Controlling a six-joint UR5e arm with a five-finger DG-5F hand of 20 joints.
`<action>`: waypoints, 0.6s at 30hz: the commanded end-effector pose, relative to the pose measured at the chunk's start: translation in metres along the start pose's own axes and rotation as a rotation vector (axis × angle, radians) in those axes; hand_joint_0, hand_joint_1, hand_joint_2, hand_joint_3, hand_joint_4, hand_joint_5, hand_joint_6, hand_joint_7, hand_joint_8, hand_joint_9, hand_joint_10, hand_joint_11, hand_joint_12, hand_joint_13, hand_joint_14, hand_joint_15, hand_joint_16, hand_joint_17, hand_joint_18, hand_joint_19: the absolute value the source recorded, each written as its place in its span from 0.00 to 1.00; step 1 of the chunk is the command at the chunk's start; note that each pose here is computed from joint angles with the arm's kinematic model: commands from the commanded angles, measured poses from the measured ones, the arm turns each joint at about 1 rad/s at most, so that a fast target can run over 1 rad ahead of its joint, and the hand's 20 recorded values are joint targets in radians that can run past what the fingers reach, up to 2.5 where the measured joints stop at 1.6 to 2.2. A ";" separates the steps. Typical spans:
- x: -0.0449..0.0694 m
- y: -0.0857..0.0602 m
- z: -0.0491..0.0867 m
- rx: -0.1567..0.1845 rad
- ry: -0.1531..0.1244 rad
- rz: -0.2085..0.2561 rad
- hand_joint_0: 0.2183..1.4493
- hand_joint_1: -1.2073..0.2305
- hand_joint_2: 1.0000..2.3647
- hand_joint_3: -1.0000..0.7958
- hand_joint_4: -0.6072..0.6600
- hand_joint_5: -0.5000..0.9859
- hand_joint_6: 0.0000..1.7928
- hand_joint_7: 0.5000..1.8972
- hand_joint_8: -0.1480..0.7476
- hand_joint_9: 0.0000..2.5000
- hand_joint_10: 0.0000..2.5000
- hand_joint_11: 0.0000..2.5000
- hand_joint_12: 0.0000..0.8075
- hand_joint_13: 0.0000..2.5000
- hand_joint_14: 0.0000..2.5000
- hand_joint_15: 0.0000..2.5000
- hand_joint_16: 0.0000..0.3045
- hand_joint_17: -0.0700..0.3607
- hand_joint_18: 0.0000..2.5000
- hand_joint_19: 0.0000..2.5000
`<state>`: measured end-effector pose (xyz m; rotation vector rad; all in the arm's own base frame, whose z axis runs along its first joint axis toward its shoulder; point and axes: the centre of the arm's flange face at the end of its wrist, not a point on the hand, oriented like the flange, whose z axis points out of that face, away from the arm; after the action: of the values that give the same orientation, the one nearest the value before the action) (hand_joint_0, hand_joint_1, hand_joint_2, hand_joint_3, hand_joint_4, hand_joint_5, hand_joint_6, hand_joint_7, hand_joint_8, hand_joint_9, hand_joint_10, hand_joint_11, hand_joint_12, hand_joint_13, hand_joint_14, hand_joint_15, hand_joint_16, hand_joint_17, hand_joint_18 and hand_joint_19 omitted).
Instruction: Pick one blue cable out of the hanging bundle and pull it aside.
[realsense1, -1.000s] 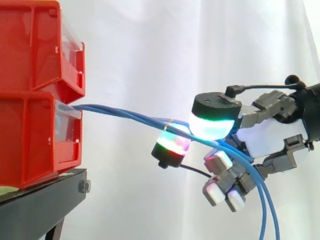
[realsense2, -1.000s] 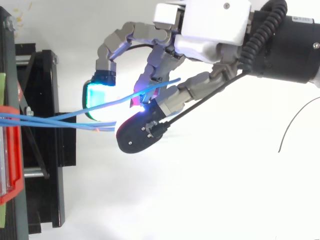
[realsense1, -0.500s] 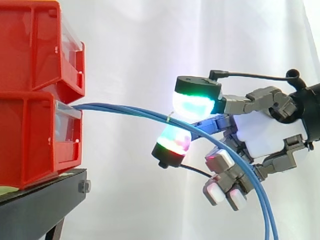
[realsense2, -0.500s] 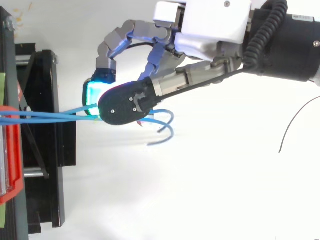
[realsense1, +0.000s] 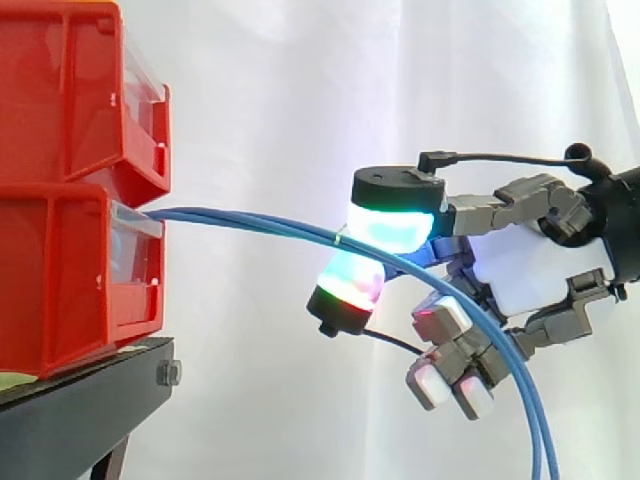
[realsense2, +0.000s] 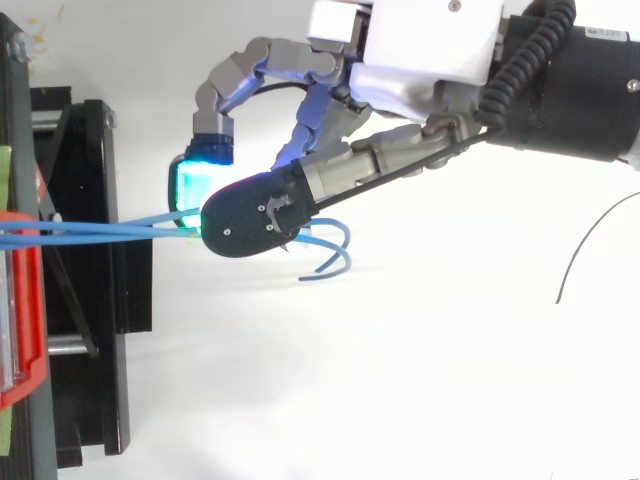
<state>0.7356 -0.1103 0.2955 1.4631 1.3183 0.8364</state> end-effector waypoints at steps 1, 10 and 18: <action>0.000 0.000 0.000 0.000 0.000 0.000 0.30 0.28 0.02 0.46 0.34 0.26 0.51 0.34 0.40 0.54 0.01 0.32 0.39 0.39 0.01 0.26 0.14 0.38 0.35 0.29; -0.001 0.002 -0.002 0.005 -0.003 -0.013 0.29 0.27 0.02 0.54 0.33 0.28 0.51 0.38 0.39 0.52 0.01 0.27 0.39 0.38 0.01 0.25 0.14 0.38 0.34 0.27; -0.001 0.018 -0.013 -0.007 -0.009 -0.073 0.29 0.26 0.02 0.57 0.34 0.29 0.51 0.36 0.39 0.51 0.01 0.25 0.41 0.38 0.01 0.25 0.15 0.41 0.35 0.26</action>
<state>0.7310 -0.1095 0.3094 1.4219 1.3423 0.8013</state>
